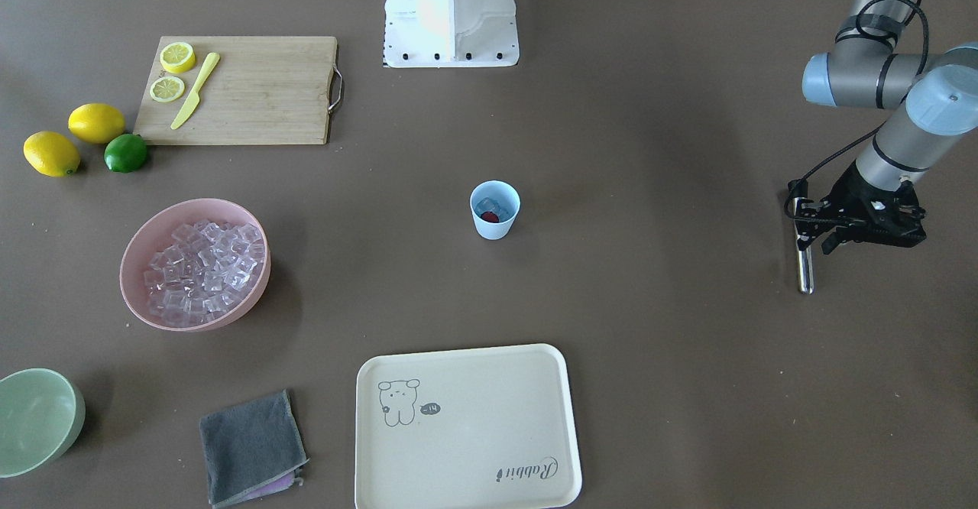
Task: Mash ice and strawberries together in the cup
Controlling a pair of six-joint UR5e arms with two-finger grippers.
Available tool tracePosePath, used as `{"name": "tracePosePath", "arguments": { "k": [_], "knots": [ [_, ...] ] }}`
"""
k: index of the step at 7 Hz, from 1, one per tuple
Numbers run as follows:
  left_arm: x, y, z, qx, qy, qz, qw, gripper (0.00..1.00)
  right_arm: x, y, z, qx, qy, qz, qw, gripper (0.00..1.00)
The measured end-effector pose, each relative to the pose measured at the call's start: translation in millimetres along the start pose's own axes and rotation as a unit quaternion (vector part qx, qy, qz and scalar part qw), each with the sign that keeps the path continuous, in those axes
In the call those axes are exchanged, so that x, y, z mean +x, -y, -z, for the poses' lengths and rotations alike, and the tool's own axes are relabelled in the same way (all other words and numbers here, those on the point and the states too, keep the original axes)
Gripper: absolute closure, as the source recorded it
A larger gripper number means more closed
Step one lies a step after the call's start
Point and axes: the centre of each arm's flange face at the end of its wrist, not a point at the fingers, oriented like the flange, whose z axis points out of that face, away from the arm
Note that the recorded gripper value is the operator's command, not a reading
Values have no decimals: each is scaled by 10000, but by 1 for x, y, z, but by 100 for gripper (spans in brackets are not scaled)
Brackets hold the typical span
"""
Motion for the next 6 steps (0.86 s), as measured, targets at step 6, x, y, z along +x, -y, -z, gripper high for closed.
{"name": "tracePosePath", "arguments": {
  "k": [6],
  "knots": [
    [-147,62,173,282,-378,536,9974,2,14,-3,-6,-59,-57,-19,10000,1]
  ]
}}
